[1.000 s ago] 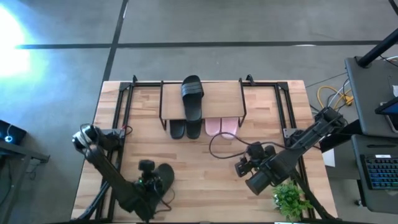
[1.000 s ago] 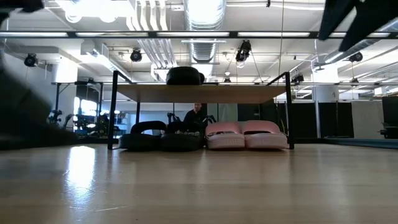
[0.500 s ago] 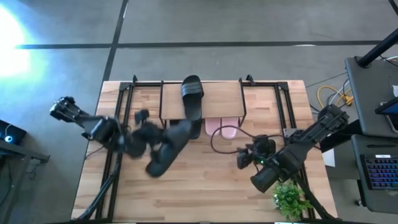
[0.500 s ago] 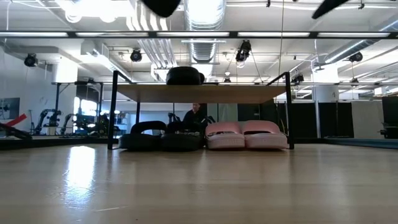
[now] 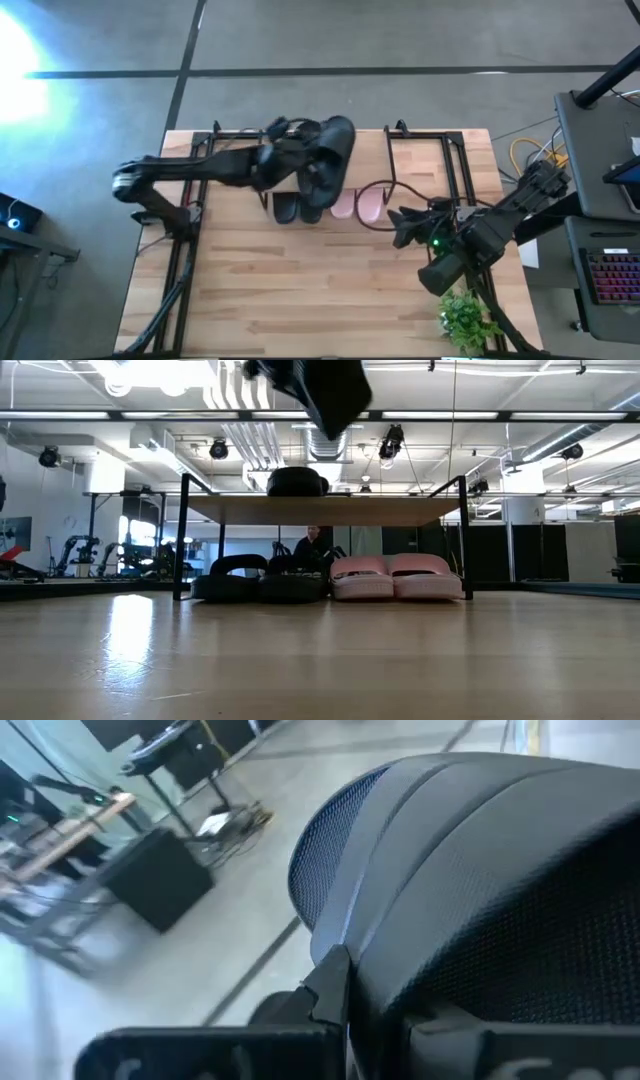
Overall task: Pick and place slides into the shelf
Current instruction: Put the pair of black slides on the shelf
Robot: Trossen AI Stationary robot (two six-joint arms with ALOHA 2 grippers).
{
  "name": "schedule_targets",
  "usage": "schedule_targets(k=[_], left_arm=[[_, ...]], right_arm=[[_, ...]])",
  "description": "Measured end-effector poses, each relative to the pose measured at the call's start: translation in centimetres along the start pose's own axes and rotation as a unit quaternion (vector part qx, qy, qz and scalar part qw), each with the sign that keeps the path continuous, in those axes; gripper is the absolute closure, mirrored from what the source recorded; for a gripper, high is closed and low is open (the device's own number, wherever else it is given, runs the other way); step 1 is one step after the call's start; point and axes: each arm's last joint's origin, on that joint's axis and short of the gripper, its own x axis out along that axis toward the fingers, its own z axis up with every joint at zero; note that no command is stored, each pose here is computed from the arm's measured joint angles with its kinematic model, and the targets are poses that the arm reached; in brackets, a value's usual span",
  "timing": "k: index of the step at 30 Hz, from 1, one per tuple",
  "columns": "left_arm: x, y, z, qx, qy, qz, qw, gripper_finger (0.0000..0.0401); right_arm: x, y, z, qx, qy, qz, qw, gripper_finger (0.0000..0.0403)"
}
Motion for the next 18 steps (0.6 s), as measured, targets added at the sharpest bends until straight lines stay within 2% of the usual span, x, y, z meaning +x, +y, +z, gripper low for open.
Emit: schedule_targets(k=[5,11,14,18], left_arm=[[5.6,-2.3,0.9,0.065,0.028,0.033,0.997,0.0399],[10.1,-4.1,2.4,0.156,0.046,0.091,0.982,0.0399],[12.0,-4.3,2.2,0.202,0.079,0.114,0.97,0.0399],[14.2,-4.3,0.9,0.236,0.124,0.113,0.957,0.0399]], right_arm=[[-0.2,-0.2,0.8,0.007,-0.003,0.004,1.0,0.0193],[-0.2,-0.2,0.9,0.011,-0.007,0.006,1.0,0.0193],[-0.2,-0.2,0.8,0.011,-0.007,0.006,1.0,0.0193],[-0.2,-0.2,0.7,0.013,-0.007,0.006,1.0,0.0193]])
